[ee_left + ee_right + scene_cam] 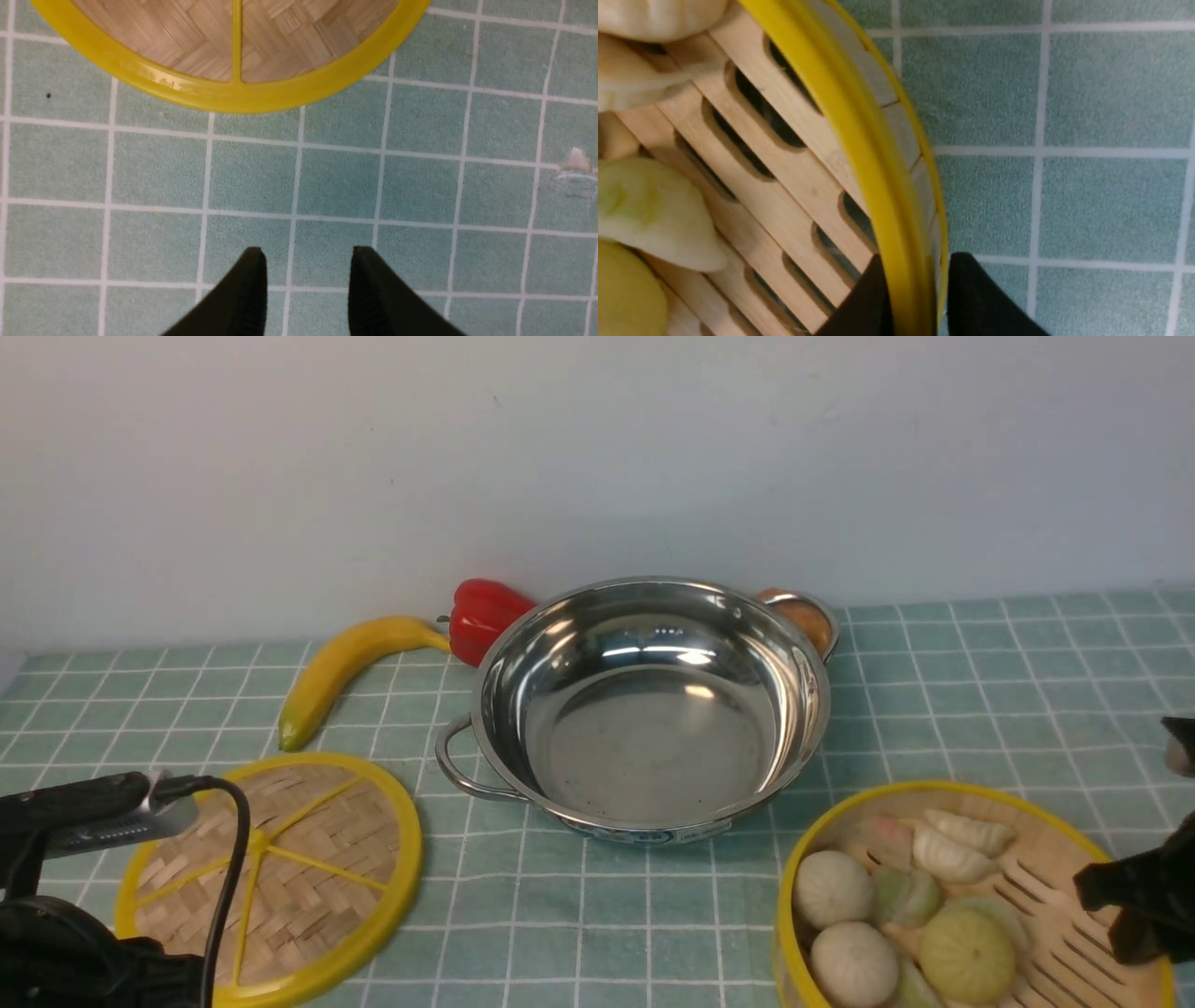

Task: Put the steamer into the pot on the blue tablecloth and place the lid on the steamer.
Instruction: 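Reach for and grasp the rim of the bamboo steamer holding the buns with the right gripper, then place the bamboo steamer basket of food into the steel pot with the right gripper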

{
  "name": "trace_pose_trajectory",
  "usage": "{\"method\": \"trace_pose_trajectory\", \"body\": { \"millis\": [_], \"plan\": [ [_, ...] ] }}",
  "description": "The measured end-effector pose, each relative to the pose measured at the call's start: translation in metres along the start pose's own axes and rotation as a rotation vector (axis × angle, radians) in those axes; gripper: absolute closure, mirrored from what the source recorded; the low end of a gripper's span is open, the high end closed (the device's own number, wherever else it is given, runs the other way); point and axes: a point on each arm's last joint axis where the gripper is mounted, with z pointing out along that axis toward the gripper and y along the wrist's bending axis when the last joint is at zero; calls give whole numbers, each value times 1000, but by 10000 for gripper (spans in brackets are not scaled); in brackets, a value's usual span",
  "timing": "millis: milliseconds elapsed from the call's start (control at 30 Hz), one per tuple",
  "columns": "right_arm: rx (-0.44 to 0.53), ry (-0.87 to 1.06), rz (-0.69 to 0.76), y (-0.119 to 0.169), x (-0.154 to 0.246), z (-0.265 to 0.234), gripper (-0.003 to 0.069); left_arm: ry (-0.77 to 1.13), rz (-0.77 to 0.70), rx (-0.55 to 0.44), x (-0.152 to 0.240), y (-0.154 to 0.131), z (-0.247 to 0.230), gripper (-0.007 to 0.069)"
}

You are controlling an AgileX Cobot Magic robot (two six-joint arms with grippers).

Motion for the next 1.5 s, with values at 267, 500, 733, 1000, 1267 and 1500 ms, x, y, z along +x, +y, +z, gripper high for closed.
{"method": "trace_pose_trajectory", "body": {
  "millis": [267, 500, 733, 1000, 1267, 1500],
  "plan": [
    [24, 89, -41, 0, 5, -15, 578, -2, -1, 0, 0, 0, 0, 382],
    [28, 99, -89, 7, -6, -63, 578, -3, -1, 0, 0, 0, 0, 382],
    [-34, -99, -105, 24, -39, -130, 578, -3, 22, 0, 0, 0, 0, 382],
    [-102, -153, -168, 77, -101, -132, 580, -6, 33, -1, -1, 0, 0, 382],
    [-171, -176, -277, 175, -164, -85, 580, -7, 35, 0, -1, 0, 0, 382],
    [-206, -189, -329, 218, -180, -52, 580, -14, 35, -1, -1, 0, 0, 382]
  ]
}}
